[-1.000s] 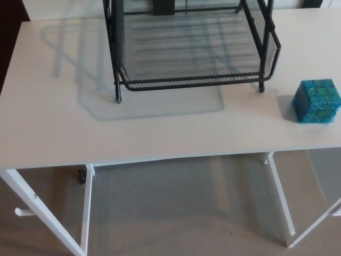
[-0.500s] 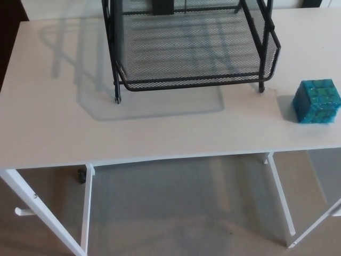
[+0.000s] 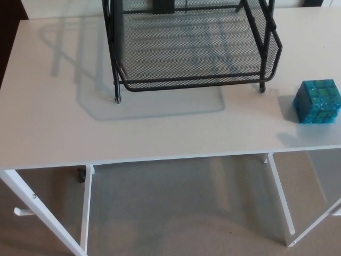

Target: The robot walks towards a desk on which a file tray is kept in the middle and a cube is kept to its right. The robot lifts the cube using its right hand and places it on the file tray.

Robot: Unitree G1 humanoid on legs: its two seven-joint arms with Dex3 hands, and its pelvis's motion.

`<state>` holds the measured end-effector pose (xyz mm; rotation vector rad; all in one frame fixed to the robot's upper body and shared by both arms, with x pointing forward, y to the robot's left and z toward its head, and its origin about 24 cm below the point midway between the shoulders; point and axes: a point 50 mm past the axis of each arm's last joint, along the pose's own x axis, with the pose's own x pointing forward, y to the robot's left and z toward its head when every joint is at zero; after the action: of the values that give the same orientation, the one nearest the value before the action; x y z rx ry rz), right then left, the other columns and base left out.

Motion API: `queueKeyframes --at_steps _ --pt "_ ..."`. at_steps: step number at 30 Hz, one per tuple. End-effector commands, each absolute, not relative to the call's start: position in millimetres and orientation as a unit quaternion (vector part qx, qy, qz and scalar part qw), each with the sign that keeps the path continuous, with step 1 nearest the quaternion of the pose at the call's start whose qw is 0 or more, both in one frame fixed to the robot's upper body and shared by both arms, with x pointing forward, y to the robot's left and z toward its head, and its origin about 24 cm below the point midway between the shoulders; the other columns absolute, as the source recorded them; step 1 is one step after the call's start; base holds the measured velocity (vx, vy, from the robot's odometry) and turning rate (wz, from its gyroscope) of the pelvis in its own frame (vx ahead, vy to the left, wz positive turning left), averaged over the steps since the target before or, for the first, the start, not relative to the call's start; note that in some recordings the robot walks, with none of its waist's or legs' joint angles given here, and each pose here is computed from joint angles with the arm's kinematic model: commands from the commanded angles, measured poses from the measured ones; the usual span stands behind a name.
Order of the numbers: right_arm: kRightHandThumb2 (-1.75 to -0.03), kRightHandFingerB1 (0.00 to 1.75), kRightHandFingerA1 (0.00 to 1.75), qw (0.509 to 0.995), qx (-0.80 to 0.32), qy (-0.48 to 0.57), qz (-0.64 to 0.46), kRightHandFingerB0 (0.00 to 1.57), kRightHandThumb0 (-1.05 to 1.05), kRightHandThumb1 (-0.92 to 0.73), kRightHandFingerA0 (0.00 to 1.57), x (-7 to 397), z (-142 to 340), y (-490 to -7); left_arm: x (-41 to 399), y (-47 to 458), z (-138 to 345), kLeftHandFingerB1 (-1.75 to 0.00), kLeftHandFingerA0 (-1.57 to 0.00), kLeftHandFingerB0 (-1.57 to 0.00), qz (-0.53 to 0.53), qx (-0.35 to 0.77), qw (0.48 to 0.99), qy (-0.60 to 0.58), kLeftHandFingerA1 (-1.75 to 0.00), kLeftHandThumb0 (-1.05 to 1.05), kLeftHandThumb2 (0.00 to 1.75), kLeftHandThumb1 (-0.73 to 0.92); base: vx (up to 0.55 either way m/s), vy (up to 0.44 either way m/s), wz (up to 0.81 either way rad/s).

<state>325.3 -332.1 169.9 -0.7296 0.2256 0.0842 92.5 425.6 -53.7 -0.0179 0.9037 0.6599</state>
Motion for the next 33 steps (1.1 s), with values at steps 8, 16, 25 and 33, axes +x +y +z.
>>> queueKeyframes --at_steps 8,16,25,33 --pt "-0.85 0.23 0.23 0.84 -0.505 0.168 0.107 0.0 -0.7 -0.44 0.01 353.0 163.4 -301.3 89.5 432.3 -46.5 -1.62 -0.41 -0.18 0.304 0.027 0.854 0.422 -1.67 -1.05 0.94 0.88 0.0 0.0 0.0" --pt "-0.84 0.32 0.51 0.81 -0.551 0.172 0.106 0.0 -0.7 -0.43 0.07 363.3 151.7 -296.5 87.1 432.0 -47.9 -1.68 -0.5 -0.17 0.297 0.042 0.849 0.435 -1.57 -1.05 1.0 0.82 0.0 0.0 0.0" --pt "-0.84 0.27 0.47 0.782 -0.589 0.169 0.118 0.0 -0.74 -0.45 0.01 373.9 146.7 -285.9 90.0 432.3 -46.6 -1.37 -0.7 -0.36 0.283 0.063 0.848 0.444 -1.42 -1.05 1.35 0.71 0.0 0.0 0.0" --pt "-0.88 0.25 0.5 0.762 -0.609 0.19 0.11 0.0 -0.75 -0.48 0.07 385.7 145.5 -275.4 91.5 431.5 -46.4 -1.63 -0.68 -0.23 0.268 0.082 0.846 0.453 -1.44 -1.05 1.02 0.85 0.0 0.0 0.0"
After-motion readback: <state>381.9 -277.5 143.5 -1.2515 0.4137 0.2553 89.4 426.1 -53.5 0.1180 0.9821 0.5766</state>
